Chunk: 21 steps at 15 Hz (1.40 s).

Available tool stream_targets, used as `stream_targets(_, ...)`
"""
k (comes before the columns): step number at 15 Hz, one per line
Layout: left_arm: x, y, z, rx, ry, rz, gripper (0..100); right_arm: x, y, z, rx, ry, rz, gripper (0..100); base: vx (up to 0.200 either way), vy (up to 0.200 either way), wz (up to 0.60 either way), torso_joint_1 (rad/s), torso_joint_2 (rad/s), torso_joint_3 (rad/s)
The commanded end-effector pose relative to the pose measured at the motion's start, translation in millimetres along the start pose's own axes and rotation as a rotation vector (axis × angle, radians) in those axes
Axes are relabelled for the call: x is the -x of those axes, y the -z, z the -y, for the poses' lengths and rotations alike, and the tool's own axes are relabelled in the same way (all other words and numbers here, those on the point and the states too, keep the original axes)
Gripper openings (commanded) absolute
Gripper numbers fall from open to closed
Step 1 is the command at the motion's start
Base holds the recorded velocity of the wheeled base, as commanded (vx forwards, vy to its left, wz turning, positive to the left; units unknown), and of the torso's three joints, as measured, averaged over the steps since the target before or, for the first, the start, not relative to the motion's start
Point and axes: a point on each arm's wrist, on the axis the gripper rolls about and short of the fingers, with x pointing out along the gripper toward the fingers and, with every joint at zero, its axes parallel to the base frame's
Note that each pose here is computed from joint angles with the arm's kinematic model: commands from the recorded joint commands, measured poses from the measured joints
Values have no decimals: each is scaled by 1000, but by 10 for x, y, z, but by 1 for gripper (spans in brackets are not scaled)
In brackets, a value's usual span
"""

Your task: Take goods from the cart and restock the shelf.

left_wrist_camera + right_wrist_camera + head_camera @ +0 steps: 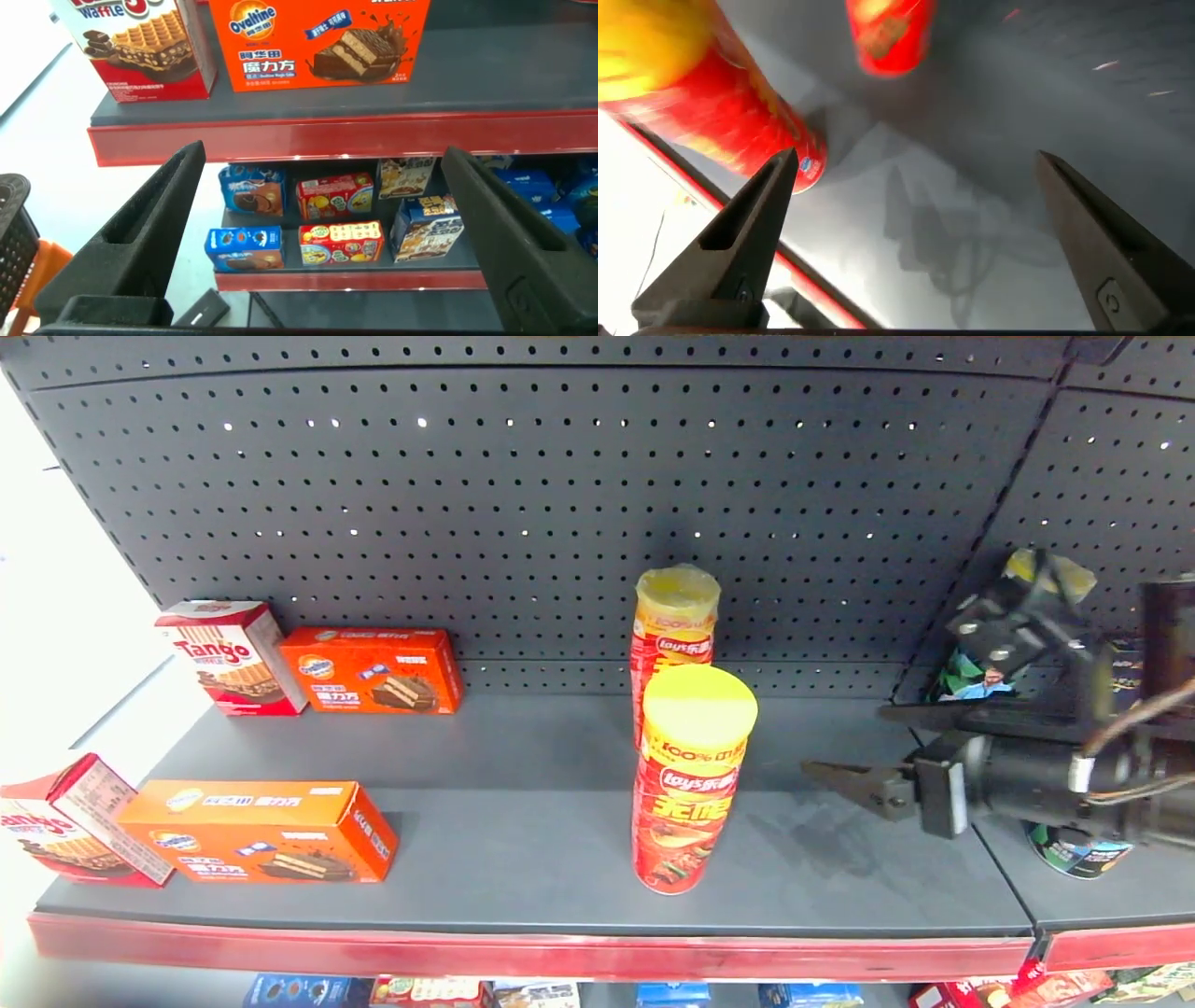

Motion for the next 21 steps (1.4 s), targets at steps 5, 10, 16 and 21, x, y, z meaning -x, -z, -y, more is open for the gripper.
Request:
stream_targets(5, -2, 2, 0, 1, -2, -2, 100, 1748, 1245, -208, 19, 3, 312, 100, 0, 0, 0, 0, 0, 0)
stream_targets(10, -2, 2, 0, 0, -2, -2, 100, 1861, 2181, -330, -49, 88, 309, 100, 0, 0, 0, 0, 0, 0)
stream_targets(16, -2, 2, -1, -2, -3, -2, 100, 1759, 2159, -332, -169, 457, 119, 100, 0, 0, 0, 0, 0, 0)
stream_targets(21, 0, -2, -1, 6, -5, -1, 100, 1817, 2191, -353, -258, 853, 275, 100, 0, 0, 0, 0, 0, 0)
